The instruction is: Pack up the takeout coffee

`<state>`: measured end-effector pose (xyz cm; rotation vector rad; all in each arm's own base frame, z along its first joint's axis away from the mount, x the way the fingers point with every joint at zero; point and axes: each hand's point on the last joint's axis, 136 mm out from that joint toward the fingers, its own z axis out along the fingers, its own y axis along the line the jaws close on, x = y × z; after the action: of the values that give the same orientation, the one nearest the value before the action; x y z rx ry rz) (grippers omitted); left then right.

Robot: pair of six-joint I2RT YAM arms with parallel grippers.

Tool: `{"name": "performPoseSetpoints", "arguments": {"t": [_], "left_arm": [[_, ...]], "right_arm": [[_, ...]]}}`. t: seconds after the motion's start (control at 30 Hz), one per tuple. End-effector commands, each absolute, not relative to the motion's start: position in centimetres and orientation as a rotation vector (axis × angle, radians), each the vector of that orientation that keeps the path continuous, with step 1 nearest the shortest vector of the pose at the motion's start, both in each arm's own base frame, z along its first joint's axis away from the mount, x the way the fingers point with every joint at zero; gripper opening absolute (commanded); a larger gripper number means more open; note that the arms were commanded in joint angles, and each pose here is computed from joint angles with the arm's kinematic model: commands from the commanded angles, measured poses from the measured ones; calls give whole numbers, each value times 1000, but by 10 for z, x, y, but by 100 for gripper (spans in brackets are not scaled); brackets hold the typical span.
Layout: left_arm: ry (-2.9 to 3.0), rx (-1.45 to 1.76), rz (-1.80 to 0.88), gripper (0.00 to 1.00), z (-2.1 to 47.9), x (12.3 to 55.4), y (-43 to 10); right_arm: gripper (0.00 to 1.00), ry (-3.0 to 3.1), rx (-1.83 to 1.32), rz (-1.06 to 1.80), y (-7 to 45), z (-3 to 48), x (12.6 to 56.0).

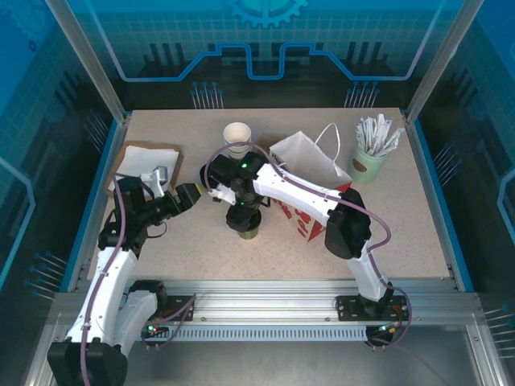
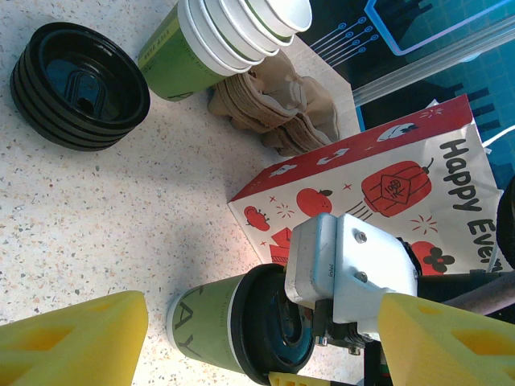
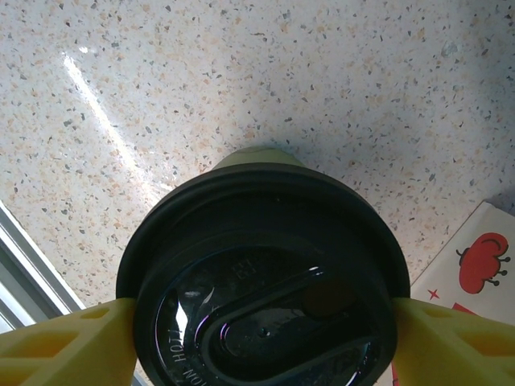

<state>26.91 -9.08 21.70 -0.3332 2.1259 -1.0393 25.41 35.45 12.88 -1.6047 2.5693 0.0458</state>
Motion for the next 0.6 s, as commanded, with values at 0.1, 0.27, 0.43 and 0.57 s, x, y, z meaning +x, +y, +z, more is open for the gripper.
{"name": "performPoseSetpoints", "arguments": {"t": [0.1, 0.27, 0.43, 0.57], "left_arm": [[2125, -334, -1077, 77, 216, 267, -93], [2124, -332, -1079, 77, 216, 267, -93], [2124, -334, -1079, 76, 217, 267, -93], [2116, -336, -1068, 76, 219, 268, -92]], "right_arm": [[73, 2590, -1617, 10, 351, 126, 251], [67, 2586, -1614, 4, 350, 127, 252], [62, 2574, -1600, -14, 348, 132, 253], [57, 2557, -1586, -25, 348, 138, 254]]}}
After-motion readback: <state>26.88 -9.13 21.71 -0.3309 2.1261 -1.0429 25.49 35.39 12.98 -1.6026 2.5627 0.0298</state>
